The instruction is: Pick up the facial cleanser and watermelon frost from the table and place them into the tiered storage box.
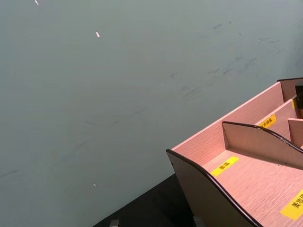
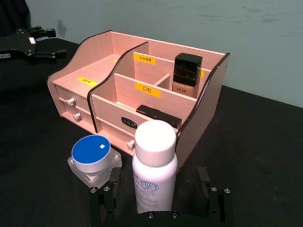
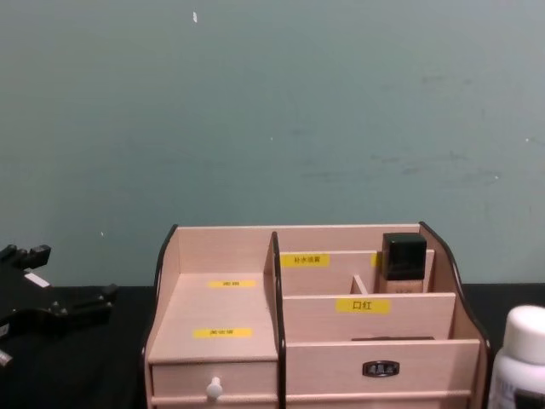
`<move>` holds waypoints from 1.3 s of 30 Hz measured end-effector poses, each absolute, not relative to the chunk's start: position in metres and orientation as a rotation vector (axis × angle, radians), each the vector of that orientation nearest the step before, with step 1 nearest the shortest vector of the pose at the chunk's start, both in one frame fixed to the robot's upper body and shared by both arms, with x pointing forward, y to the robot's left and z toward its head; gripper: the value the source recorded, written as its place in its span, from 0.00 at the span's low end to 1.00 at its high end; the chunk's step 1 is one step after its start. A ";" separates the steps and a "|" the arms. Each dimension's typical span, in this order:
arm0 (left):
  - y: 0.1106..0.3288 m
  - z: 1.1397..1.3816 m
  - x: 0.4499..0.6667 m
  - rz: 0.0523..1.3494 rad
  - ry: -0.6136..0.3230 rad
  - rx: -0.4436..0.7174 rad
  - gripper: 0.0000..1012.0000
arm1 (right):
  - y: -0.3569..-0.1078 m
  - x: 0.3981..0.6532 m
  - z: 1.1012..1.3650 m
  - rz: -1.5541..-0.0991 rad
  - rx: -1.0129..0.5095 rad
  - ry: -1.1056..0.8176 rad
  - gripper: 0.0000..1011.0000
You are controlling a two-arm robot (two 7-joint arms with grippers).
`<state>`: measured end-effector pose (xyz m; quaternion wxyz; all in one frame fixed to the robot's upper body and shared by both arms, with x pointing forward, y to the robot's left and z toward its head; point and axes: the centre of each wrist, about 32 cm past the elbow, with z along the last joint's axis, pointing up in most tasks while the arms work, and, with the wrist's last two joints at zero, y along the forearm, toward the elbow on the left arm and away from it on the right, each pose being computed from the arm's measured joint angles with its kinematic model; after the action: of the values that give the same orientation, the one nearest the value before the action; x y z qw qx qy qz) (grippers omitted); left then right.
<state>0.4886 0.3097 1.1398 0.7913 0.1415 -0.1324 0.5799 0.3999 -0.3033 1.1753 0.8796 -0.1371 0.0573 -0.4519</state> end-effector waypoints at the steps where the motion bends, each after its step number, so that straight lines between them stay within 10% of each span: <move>1: 0.310 1.140 0.489 1.248 -0.285 0.305 1.00 | -0.303 0.402 1.174 -0.937 -0.282 0.120 0.99; 39: 0.310 1.140 0.489 1.248 -0.285 0.304 1.00 | -0.293 0.432 1.162 -0.885 -0.264 0.126 0.92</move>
<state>0.4886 0.3097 1.1398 0.7913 0.1415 -0.1325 0.5799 0.4320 -0.2935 1.1618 0.8934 -0.1274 0.0607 -0.4266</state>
